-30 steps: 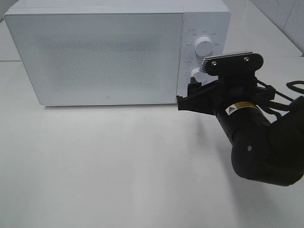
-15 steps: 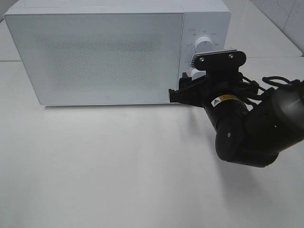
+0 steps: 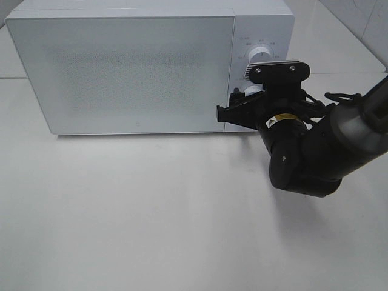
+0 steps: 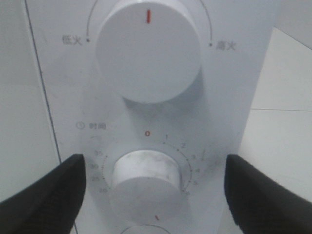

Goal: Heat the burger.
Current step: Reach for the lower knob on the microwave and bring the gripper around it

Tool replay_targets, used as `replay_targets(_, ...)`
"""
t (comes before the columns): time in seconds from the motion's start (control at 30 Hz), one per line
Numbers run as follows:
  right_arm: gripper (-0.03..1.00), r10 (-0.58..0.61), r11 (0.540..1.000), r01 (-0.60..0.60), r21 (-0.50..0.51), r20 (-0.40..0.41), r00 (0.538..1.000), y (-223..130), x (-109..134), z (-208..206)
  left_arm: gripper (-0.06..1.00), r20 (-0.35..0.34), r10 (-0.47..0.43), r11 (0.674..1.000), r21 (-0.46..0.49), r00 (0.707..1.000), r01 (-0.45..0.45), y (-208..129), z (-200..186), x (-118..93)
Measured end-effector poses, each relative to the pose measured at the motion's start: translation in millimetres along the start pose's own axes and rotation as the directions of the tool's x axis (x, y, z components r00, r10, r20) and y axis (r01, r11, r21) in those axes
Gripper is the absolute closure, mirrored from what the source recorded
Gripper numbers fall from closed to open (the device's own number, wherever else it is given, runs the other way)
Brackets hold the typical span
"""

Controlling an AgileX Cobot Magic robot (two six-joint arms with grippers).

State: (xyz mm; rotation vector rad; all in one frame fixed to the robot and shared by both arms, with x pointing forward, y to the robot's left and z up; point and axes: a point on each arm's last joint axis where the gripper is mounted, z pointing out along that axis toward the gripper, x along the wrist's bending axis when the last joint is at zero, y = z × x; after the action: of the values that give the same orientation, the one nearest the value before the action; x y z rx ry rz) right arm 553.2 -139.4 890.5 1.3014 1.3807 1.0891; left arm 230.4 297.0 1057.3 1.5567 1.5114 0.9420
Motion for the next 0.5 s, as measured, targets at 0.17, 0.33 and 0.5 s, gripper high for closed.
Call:
replay_targets(0.17,0.20,0.020,1.000,-0.021,0.012,0.009,1.000,-6.6,0.8,7.1,-0.04,0.000,0.000,1.000,0.000,1.000,0.000,0.0,0.0,0.0)
replay_targets(0.33,0.20,0.033,0.999,-0.033,0.014,0.018,0.999,-8.6,-0.3,8.3,-0.04,0.000,0.000,1.000,0.000,1.000,0.000,0.0,0.0,0.0)
replay_targets(0.5,0.21,0.040,0.999,-0.041,0.012,0.017,0.999,-8.5,-0.3,8.3,-0.04,0.000,0.000,1.000,0.000,1.000,0.000,0.0,0.0,0.0)
